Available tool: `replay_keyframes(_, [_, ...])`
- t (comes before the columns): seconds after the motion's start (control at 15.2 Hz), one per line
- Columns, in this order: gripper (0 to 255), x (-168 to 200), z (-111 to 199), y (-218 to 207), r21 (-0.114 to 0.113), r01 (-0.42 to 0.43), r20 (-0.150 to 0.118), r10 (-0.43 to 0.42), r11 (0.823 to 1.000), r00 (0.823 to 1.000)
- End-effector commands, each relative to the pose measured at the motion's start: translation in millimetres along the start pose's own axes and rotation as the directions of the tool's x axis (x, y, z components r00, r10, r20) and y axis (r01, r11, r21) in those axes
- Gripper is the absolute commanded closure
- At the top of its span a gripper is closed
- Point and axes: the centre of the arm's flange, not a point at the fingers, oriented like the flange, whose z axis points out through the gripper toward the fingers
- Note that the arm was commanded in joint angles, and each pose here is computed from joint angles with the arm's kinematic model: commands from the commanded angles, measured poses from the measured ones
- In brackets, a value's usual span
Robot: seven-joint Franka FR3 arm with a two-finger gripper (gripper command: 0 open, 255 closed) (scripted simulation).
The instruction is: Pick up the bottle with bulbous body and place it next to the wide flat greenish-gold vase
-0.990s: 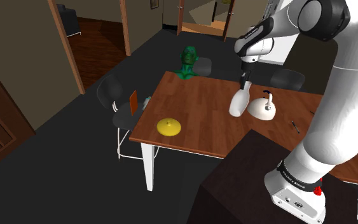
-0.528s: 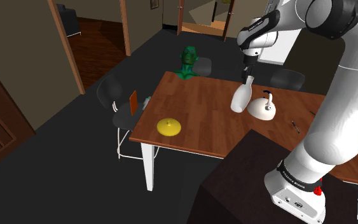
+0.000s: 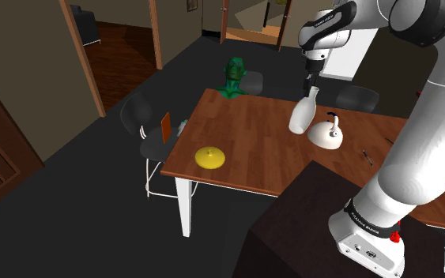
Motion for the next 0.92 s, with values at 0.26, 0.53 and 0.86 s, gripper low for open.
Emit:
replay_keyframes(0.26, [255,-4.5,-32.5,1.2,0.000,0.000,0.000,0.000,1.000,1.000])
replay_keyframes(0.53, [255,-7.6,-53.4,1.7,0.000,0.000,0.000,0.000,1.000,1.000])
replay_keyframes(0.86, [255,-11.4,-79.5,2.4,0.000,0.000,0.000,0.000,1.000,1.000])
